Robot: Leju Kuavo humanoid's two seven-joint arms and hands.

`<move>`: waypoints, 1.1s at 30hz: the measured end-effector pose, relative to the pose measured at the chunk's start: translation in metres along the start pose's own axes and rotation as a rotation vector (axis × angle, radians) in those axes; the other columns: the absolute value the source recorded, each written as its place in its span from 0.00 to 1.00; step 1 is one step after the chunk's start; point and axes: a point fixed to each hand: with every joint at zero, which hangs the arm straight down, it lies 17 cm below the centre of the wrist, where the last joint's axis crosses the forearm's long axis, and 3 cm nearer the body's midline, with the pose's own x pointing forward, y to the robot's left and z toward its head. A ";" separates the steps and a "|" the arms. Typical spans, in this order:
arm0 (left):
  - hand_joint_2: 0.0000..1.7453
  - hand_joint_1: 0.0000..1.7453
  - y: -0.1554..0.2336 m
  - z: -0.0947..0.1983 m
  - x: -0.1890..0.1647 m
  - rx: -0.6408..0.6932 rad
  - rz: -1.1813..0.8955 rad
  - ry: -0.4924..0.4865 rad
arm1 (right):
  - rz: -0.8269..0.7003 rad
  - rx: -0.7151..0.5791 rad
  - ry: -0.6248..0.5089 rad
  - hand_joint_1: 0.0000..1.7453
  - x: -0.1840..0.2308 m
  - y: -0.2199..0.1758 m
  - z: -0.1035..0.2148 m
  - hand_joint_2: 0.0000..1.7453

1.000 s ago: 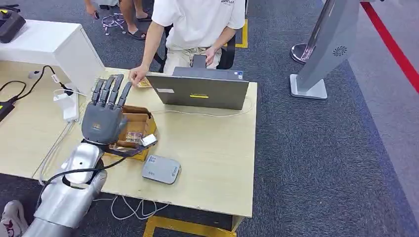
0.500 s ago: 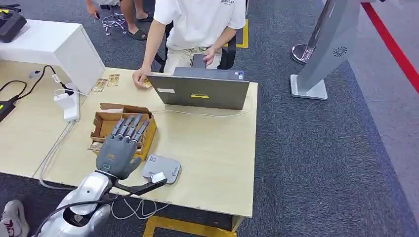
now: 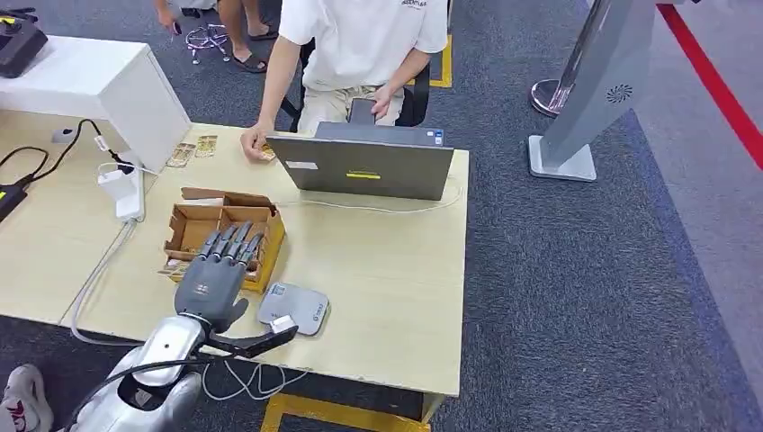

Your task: Pass the card to the sensor for recognition and then transmit it.

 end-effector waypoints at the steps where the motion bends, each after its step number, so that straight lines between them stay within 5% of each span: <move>1: 1.00 0.00 0.000 -0.001 -0.001 -0.001 -0.001 0.005 | 0.001 0.000 0.000 0.00 0.000 0.000 0.000 1.00; 33: 1.00 0.00 -0.016 -0.009 -0.050 -0.039 -0.052 0.149 | 0.016 0.002 0.008 0.00 -0.003 0.001 0.000 1.00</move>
